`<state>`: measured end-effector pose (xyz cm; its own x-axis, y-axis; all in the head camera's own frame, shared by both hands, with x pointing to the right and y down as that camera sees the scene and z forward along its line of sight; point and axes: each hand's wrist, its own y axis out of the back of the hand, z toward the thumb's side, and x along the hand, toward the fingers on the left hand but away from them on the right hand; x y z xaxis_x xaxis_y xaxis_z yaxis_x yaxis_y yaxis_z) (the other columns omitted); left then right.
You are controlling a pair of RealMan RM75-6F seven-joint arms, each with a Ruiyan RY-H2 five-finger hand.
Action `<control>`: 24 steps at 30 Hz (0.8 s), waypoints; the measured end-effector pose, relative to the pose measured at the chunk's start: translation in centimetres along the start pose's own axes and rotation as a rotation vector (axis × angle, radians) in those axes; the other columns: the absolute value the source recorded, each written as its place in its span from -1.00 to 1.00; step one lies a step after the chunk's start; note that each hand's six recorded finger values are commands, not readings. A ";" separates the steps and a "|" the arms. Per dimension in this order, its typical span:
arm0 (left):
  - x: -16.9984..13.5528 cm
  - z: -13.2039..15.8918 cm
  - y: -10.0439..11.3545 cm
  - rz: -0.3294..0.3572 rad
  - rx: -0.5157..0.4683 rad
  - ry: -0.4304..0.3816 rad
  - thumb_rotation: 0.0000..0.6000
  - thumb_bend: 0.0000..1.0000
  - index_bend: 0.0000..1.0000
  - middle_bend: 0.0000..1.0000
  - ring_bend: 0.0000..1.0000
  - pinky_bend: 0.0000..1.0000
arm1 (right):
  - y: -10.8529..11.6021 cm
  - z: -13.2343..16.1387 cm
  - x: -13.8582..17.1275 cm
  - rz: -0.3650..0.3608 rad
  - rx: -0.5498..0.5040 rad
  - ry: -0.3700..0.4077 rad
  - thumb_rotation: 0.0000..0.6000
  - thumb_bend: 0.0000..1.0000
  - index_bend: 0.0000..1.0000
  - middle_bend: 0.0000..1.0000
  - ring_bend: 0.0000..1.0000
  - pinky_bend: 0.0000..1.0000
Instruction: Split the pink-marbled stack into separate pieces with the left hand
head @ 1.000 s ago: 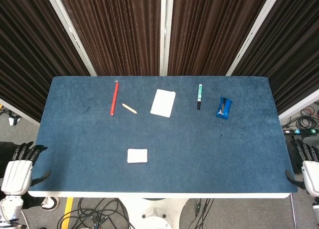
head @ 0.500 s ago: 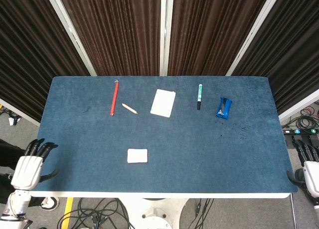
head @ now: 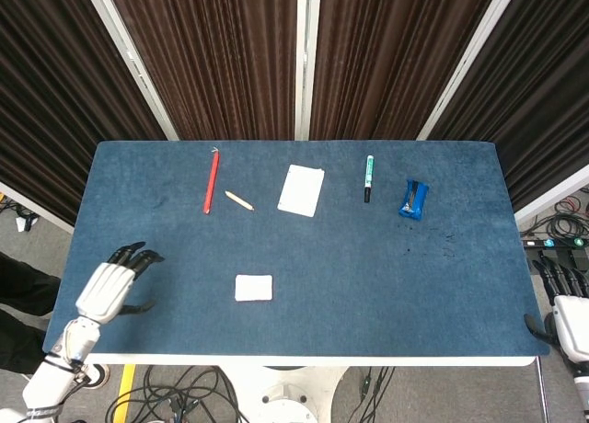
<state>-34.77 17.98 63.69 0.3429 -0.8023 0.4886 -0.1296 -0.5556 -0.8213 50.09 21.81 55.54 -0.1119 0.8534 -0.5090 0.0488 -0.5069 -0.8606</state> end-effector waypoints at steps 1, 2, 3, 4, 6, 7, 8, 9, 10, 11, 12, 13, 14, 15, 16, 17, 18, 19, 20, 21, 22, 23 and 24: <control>0.4 0.4 0.0 -0.001 0.001 -0.012 1.00 -0.70 -0.49 -0.50 -0.81 -0.63 | 0.0 0.0 0.0 0.001 0.000 -0.002 1.00 -0.55 -0.94 -1.00 -1.00 -1.00; 0.9 0.7 -0.1 0.000 0.000 -0.023 1.00 -0.69 -0.49 -0.46 -0.77 -0.59 | 0.0 -0.1 0.0 0.001 0.000 -0.002 1.00 -0.55 -0.94 -1.00 -1.00 -1.00; 1.5 1.1 -0.3 0.001 -0.003 -0.037 1.00 -0.69 -0.49 -0.44 -0.74 -0.56 | 0.0 -0.1 0.0 0.001 -0.001 -0.003 1.00 -0.55 -0.94 -1.00 -1.00 -1.00; 1.9 1.3 -0.5 0.000 -0.005 -0.047 1.00 -0.69 -0.49 -0.43 -0.73 -0.54 | 0.1 -0.1 0.0 0.000 -0.001 -0.004 1.00 -0.55 -0.94 -1.00 -1.00 -1.00; 3.0 1.9 -1.0 -0.009 -0.012 -0.072 1.00 -0.69 -0.49 -0.43 -0.73 -0.54 | 0.2 -0.2 0.0 -0.002 -0.001 -0.006 1.00 -0.56 -0.94 -1.00 -1.00 -1.00; 3.5 2.1 -1.3 -0.016 -0.013 -0.083 1.00 -0.69 -0.49 -0.43 -0.73 -0.54 | 0.2 -0.2 0.0 -0.003 -0.001 -0.007 1.00 -0.55 -0.94 -1.00 -1.00 -1.00; 3.9 2.3 -1.5 -0.024 -0.015 -0.095 1.00 -0.71 -0.49 -0.43 -0.73 -0.54 | 0.2 -0.3 0.0 -0.003 -0.002 -0.008 1.00 -0.55 -0.94 -1.00 -1.00 -1.00; 4.5 2.7 -1.9 -0.034 -0.016 -0.110 1.00 -0.74 -0.49 -0.43 -0.73 -0.55 | 0.3 -0.3 0.0 -0.004 -0.003 -0.009 1.00 -0.55 -0.94 -1.00 -1.00 -1.00; 4.8 3.1 -2.1 -0.042 -0.017 -0.122 1.00 -0.78 -0.49 -0.43 -0.73 -0.55 | 0.3 -0.4 0.0 -0.005 -0.004 -0.010 1.00 -0.55 -0.94 -1.00 -1.00 -1.00; 5.1 3.4 -2.3 -0.048 -0.020 -0.134 1.00 -0.83 -0.49 -0.43 -0.73 -0.55 | 0.3 -0.4 0.0 -0.005 -0.003 -0.011 1.00 -0.55 -0.94 -1.00 -1.00 -1.00; 5.5 4.0 -2.6 -0.055 -0.024 -0.149 1.00 -0.86 -0.49 -0.43 -0.73 -0.55 | 0.4 -0.4 0.0 -0.005 -0.003 -0.012 1.00 -0.55 -0.94 -1.00 -1.00 -1.00; 5.7 4.3 -2.8 -0.060 -0.027 -0.158 1.00 -0.87 -0.49 -0.43 -0.73 -0.55 | 0.4 -0.5 0.0 -0.006 -0.004 -0.012 1.00 -0.55 -0.95 -1.00 -1.00 -1.00; 5.9 4.7 -3.0 -0.064 -0.030 -0.166 1.00 -0.87 -0.49 -0.43 -0.73 -0.55 | 0.4 -0.5 0.0 -0.007 -0.004 -0.012 1.00 -0.55 -0.94 -1.00 -1.00 -1.00; 6.1 5.2 -3.2 -0.069 -0.034 -0.175 1.00 -0.87 -0.49 -0.43 -0.73 -0.55 | 0.5 -0.5 0.0 -0.007 -0.005 -0.012 1.00 -0.55 -0.94 -1.00 -1.00 -1.00; 6.2 5.5 -3.4 -0.073 -0.038 -0.181 1.00 -0.87 -0.49 -0.43 -0.73 -0.55 | 0.5 -0.5 -0.1 -0.007 -0.005 -0.011 1.00 -0.55 -0.94 -1.00 -1.00 -1.00; 6.3 5.9 -3.6 -0.076 -0.039 -0.186 1.00 -0.87 -0.49 -0.43 -0.73 -0.55 | 0.5 -0.5 -0.1 -0.006 -0.005 -0.011 1.00 -0.55 -0.94 -1.00 -1.00 -1.00; 6.5 6.3 -3.7 -0.079 -0.039 -0.192 1.00 -0.87 -0.49 -0.43 -0.73 -0.55 | 0.5 -0.5 -0.1 -0.006 -0.006 -0.010 1.00 -0.55 -0.94 -1.00 -1.00 -1.00; 6.6 6.6 -3.9 -0.080 -0.038 -0.197 1.00 -0.87 -0.49 -0.43 -0.73 -0.55 | 0.5 -0.4 -0.1 -0.005 -0.006 -0.009 1.00 -0.55 -0.94 -1.00 -1.00 -1.00; 6.8 6.9 -4.0 -0.081 -0.037 -0.200 1.00 -0.87 -0.49 -0.43 -0.73 -0.55 | 0.4 -0.5 -0.1 -0.004 -0.006 -0.009 1.00 -0.55 -0.94 -1.00 -1.00 -1.00; 7.0 7.4 -4.2 -0.081 -0.036 -0.203 1.00 -0.87 -0.49 -0.43 -0.73 -0.55 | 0.4 -0.5 -0.1 -0.003 -0.007 -0.009 1.00 -0.55 -0.94 -1.00 -1.00 -1.00; 7.2 7.7 -4.3 -0.081 -0.035 -0.204 1.00 -0.87 -0.49 -0.43 -0.73 -0.55 | 0.4 -0.5 -0.1 -0.002 -0.007 -0.009 1.00 -0.55 -0.94 -1.00 -1.00 -1.00; 7.4 7.9 -4.4 -0.081 -0.037 -0.203 1.00 -0.87 -0.49 -0.43 -0.73 -0.56 | 0.3 -0.5 -0.1 -0.002 -0.007 -0.009 1.00 -0.55 -0.94 -1.00 -1.00 -1.00; 7.6 8.2 -4.6 -0.083 -0.044 -0.200 1.00 -0.87 -0.49 -0.43 -0.73 -0.56 | 0.3 -0.5 -0.1 -0.002 -0.007 -0.009 1.00 -0.55 -0.94 -1.00 -1.00 -1.00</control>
<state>-23.93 16.17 68.76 0.5311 -0.6966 0.4824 -0.1322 -0.6305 -0.7649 50.60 21.60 55.32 -0.1210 0.8532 -0.5073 0.0559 -0.5044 -0.8617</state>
